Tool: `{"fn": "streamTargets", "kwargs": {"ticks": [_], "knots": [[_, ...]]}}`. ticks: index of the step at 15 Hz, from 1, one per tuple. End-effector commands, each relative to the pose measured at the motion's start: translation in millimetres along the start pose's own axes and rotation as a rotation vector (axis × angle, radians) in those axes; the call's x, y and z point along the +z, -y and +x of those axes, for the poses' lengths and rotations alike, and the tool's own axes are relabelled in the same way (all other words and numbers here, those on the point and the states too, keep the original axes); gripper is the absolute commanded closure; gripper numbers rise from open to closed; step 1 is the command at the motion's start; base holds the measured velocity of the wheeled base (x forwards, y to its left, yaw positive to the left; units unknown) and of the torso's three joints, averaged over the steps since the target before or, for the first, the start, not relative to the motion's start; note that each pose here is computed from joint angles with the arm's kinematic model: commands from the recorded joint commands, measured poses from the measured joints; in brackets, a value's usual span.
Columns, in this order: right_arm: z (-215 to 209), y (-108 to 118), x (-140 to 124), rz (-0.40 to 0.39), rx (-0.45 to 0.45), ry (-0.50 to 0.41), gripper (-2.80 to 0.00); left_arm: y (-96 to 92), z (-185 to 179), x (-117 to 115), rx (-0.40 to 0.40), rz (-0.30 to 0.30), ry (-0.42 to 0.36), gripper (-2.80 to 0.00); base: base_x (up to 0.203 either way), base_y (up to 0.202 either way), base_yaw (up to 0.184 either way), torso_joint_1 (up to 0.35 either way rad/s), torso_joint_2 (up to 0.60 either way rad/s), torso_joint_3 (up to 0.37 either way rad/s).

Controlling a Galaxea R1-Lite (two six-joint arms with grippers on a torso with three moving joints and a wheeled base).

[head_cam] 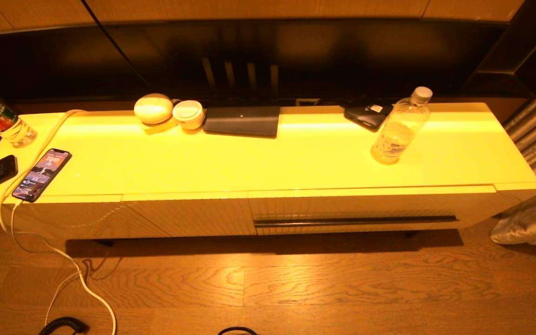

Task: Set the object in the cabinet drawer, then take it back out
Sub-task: Open the drawer

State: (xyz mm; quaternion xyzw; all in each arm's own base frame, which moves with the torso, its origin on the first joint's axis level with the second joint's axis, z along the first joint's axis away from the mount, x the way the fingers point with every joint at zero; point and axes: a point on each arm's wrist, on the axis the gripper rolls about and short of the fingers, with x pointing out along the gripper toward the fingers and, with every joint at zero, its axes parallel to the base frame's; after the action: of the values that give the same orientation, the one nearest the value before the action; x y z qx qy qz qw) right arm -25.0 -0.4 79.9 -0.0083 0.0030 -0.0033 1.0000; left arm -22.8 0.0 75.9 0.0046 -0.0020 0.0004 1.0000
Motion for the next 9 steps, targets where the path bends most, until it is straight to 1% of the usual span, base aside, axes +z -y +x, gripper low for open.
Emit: {"fn": "streamTargets", "kwargs": {"ticks": [1,3,4,6,8,9], "knots": [[-11,0,25,-0.003,0.005,0.054,0.0,0.0,0,-1,0.0,0.0,-0.003,0.0,0.0,0.0,0.0,0.0,0.0,0.0],[-27,1,69,-0.015,0.024,0.084,0.0,0.0,0,0,-0.001,0.0,-0.001,0.0,0.0,0.0,0.0,0.0,0.0,0.0],[-27,1,91,-0.025,0.035,0.067,0.0,0.0,0,0,0.001,0.0,-0.001,0.0,0.0,0.0,0.0,0.0,0.0,0.0],[-13,2,141,-0.062,0.056,0.024,0.0,0.0,0,0,-0.001,0.0,-0.001,0.0,0.0,0.0,0.0,0.0,0.0,0.0],[12,2,183,-0.128,0.08,-0.023,0.0,0.0,0,0,-0.001,0.0,-0.001,0.0,0.0,0.0,0.0,0.0,0.0,0.0],[30,1,197,-0.194,0.098,-0.07,0.0,0.0,0,0,0.001,0.0,-0.001,0.0,0.0,0.0,0.0,0.0,0.0,0.0]]}}
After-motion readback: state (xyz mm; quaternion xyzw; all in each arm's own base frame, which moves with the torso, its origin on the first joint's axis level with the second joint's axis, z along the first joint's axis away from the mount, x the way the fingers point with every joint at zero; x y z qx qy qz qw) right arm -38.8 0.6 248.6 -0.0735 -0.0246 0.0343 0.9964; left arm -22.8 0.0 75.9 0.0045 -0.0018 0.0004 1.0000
